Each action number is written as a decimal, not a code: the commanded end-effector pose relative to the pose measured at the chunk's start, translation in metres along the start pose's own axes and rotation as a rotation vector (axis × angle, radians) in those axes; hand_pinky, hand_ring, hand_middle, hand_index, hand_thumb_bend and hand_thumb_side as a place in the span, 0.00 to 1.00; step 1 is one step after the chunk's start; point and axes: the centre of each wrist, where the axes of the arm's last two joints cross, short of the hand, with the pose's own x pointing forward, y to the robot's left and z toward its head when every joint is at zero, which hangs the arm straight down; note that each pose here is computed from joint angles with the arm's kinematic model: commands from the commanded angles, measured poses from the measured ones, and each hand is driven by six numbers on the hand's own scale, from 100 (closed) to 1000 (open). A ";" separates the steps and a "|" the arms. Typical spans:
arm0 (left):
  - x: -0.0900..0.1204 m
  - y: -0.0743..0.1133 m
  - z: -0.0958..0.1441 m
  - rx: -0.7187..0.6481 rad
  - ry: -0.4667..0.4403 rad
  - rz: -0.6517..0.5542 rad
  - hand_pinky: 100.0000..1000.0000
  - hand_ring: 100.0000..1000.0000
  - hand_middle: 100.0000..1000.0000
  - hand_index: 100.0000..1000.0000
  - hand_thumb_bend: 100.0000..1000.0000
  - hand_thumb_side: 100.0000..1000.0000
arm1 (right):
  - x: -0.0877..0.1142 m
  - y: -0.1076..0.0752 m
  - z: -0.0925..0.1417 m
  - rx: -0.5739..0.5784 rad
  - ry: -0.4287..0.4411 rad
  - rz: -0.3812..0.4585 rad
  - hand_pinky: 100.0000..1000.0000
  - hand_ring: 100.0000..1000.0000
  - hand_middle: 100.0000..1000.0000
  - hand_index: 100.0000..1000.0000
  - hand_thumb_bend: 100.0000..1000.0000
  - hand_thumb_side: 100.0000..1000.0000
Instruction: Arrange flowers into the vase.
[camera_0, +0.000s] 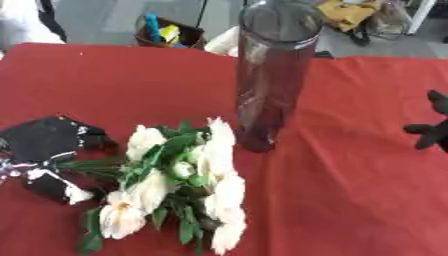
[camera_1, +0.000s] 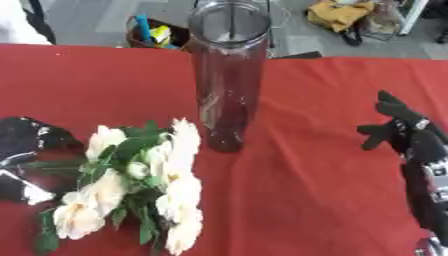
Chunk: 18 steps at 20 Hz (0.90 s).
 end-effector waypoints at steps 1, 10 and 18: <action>-0.002 0.001 0.000 -0.012 0.003 -0.023 0.39 0.45 0.56 0.77 0.34 0.66 | 0.005 -0.002 -0.003 0.001 -0.024 0.003 0.70 1.00 0.39 0.82 0.00 1.00; -0.003 -0.001 0.001 -0.036 -0.003 0.010 0.32 0.38 0.49 0.67 0.19 0.53 | 0.005 -0.002 -0.002 -0.001 -0.016 0.002 0.70 1.00 0.39 0.82 0.00 1.00; -0.004 0.001 0.001 -0.057 -0.006 0.039 0.30 0.35 0.47 0.61 0.05 0.36 | 0.005 -0.002 -0.001 -0.004 -0.007 0.005 0.70 1.00 0.39 0.82 0.00 1.00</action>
